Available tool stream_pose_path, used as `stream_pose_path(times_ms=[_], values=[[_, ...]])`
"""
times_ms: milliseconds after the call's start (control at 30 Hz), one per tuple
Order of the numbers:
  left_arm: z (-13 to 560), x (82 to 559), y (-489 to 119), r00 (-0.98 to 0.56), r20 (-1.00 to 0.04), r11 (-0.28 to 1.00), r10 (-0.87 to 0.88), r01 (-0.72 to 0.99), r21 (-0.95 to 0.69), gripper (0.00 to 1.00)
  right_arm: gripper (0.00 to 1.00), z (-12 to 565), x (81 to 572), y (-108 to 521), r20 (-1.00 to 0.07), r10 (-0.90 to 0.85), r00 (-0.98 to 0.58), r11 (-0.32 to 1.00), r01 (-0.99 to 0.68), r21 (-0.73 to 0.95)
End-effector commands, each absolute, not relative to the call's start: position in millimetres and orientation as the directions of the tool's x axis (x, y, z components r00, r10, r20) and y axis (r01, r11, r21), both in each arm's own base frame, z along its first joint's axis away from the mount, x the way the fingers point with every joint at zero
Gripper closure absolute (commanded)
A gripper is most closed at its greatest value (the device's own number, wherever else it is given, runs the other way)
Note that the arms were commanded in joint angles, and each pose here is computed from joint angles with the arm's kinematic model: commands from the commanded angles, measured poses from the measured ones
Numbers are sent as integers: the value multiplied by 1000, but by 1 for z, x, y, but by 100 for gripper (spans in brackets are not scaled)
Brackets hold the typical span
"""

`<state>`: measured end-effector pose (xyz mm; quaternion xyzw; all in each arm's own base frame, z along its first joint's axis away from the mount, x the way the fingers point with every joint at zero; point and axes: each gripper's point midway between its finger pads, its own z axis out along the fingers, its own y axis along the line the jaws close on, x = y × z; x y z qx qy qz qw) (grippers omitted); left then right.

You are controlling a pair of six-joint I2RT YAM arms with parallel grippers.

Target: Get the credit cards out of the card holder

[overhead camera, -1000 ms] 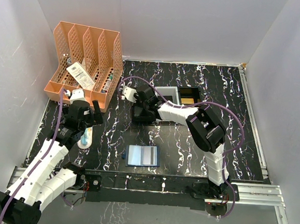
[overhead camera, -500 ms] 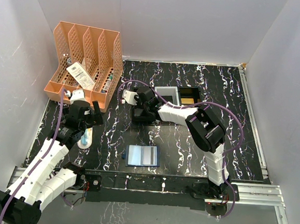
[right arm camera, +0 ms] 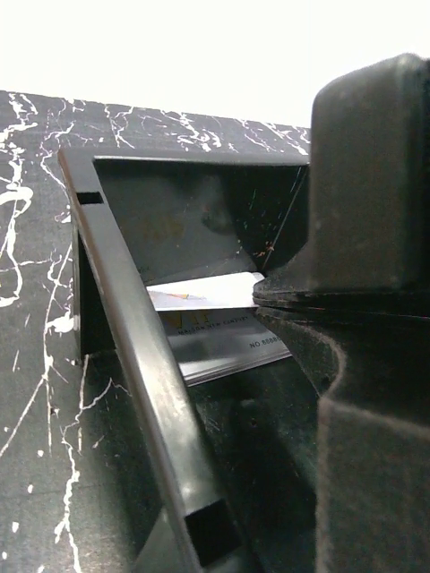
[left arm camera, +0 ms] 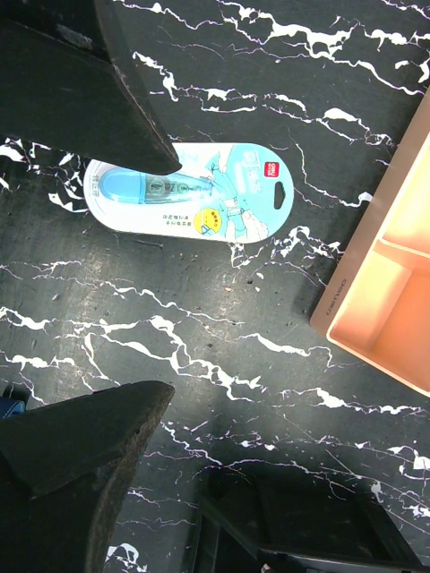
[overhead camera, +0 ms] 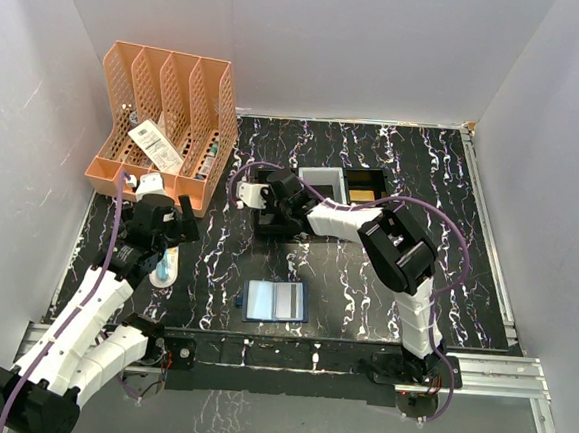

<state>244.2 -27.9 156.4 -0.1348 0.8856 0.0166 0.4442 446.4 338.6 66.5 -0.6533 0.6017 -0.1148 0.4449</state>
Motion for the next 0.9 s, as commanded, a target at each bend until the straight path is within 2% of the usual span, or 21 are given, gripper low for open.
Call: stream_pose_path(times_ms=[0,267,333,567,600,667,700,867], values=[[162,245,-23,-557,-800,959,-223,-270,-80,1,100,93,459,339,-426,-847,316,136,-647,-750],[158,246,-27,-575,-790,965,-213,-252,-76,1,100,90,462,333,-424,-842,333,127,-642,-756],[158,247,-27,-577,-789,965,-211,-252,-74,1,96,87,463,332,-432,-841,325,133,-650,-748],[156,247,-29,-585,-785,968,-205,-238,-76,1,91,85,464,328,-447,-842,303,149,-666,-731],[155,247,-30,-587,-783,969,-205,-236,-76,1,89,88,465,328,-473,-833,288,178,-669,-721],[154,248,-30,-591,-781,969,-203,-236,-73,1,75,94,464,330,-517,-811,273,209,-690,-693],[154,248,-30,-594,-780,969,-200,-235,-70,1,72,94,464,329,-523,-809,269,212,-696,-686],[152,247,-31,-603,-773,971,-196,-230,-66,1,71,90,468,324,-503,-830,241,220,-688,-692]])
